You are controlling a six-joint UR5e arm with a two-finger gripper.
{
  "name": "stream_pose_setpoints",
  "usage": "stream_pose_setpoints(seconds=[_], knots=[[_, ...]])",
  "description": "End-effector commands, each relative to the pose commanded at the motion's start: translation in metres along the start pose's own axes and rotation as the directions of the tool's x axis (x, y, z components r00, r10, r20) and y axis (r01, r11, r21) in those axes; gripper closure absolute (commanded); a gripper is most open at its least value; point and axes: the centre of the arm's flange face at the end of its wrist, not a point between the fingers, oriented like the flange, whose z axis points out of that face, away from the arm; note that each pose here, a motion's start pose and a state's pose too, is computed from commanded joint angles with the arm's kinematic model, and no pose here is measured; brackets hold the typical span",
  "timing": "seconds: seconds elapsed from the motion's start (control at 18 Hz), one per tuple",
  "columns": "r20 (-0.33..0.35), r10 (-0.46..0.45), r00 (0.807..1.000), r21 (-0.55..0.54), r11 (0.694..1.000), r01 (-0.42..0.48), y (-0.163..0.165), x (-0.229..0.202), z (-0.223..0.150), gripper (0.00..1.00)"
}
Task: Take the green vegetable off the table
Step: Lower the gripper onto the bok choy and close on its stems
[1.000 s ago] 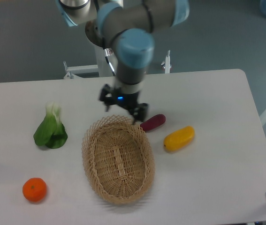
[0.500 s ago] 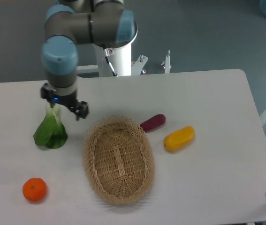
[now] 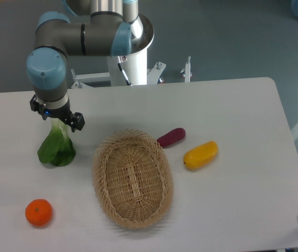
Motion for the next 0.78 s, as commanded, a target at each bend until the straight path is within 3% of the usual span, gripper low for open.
stream_pose_setpoints(seconds=[0.22,0.78], knots=[[0.045,-0.029,0.999,-0.024,0.999,0.031,-0.010,0.001,0.024,0.00],[0.048,-0.047,0.998,-0.032,0.998,0.048,-0.020,0.015,0.048,0.00]])
